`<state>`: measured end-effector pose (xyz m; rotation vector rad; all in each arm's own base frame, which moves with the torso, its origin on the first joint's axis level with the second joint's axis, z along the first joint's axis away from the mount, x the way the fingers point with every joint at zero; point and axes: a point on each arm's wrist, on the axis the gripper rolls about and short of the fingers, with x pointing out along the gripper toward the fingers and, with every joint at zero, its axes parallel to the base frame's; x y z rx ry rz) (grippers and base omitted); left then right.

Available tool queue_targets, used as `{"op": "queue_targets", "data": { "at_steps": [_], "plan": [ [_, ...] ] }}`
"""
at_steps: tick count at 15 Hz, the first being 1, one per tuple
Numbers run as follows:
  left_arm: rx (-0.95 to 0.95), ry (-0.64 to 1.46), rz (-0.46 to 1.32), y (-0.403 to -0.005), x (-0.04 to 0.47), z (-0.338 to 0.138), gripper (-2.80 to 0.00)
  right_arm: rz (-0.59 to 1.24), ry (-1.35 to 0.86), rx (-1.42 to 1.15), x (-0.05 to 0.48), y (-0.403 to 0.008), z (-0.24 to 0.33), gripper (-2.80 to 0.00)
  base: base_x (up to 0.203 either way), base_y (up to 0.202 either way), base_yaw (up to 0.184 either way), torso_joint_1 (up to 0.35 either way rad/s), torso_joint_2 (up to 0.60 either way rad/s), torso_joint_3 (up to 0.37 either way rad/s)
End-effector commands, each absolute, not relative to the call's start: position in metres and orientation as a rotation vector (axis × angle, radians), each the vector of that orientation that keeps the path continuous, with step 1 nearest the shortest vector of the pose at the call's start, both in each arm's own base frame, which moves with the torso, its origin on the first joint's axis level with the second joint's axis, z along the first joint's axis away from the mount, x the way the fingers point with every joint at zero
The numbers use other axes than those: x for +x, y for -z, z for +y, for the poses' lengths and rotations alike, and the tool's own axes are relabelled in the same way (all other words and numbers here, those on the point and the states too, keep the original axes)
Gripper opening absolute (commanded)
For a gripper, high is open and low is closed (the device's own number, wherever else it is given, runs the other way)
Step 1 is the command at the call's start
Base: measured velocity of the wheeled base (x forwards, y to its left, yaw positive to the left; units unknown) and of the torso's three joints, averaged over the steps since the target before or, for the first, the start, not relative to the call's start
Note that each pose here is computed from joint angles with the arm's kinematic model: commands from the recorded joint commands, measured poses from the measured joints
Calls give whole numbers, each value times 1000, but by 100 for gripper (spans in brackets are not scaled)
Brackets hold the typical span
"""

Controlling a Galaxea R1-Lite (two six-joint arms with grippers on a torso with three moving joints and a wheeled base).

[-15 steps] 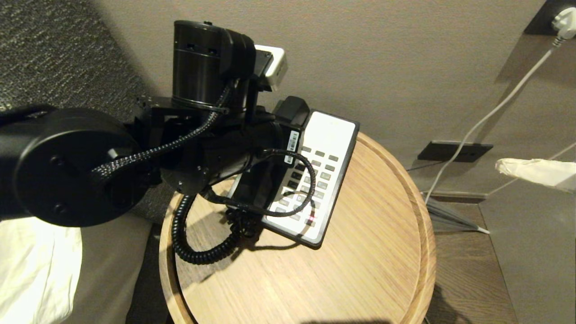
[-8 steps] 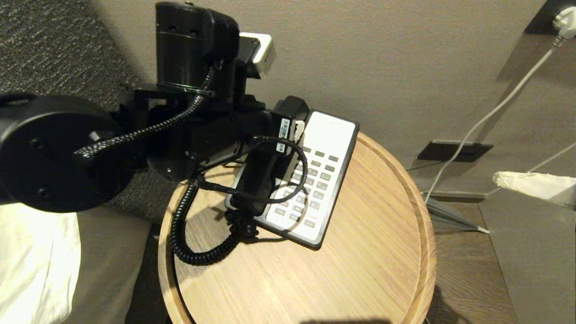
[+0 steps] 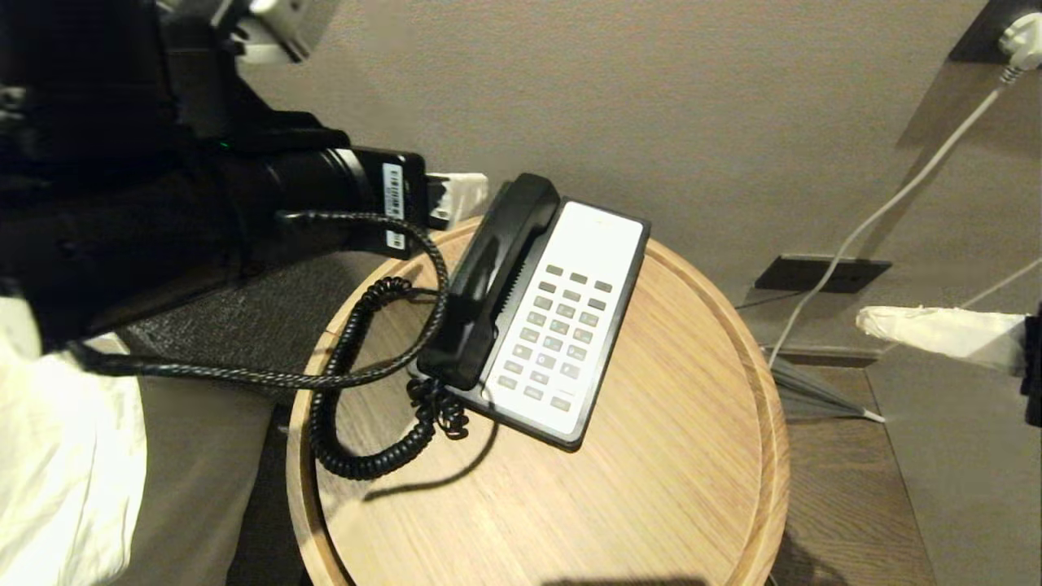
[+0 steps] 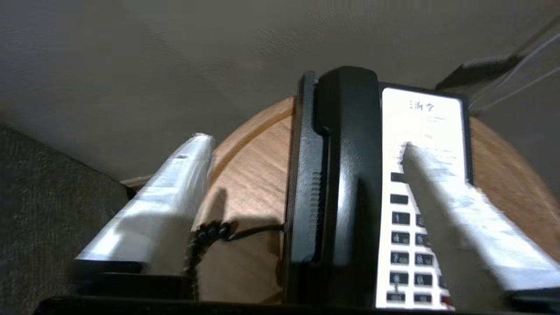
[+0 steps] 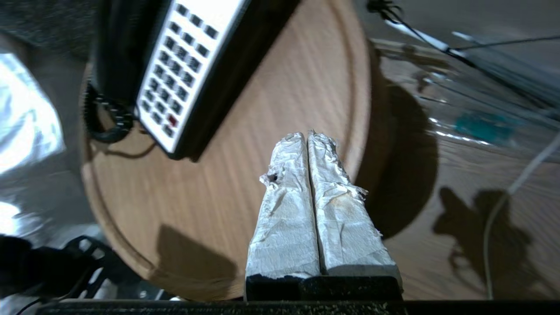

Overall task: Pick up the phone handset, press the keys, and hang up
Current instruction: End the call using the dial pad

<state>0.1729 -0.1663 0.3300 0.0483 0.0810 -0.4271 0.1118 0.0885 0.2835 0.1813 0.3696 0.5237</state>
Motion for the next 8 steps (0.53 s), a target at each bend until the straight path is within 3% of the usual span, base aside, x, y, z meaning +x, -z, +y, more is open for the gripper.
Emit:
{"op": "queue_targets", "data": {
  "at_steps": [1, 8],
  "plan": [
    [-8, 427, 8, -345, 141, -133, -280, 414, -553, 163, 128, -284, 108, -280, 0, 0, 0, 0, 0, 0],
    [-120, 428, -81, -340, 79, -69, -280, 573, -851, 87, 139, -271, 196, -280, 0, 0, 0, 0, 0, 0]
  ]
}}
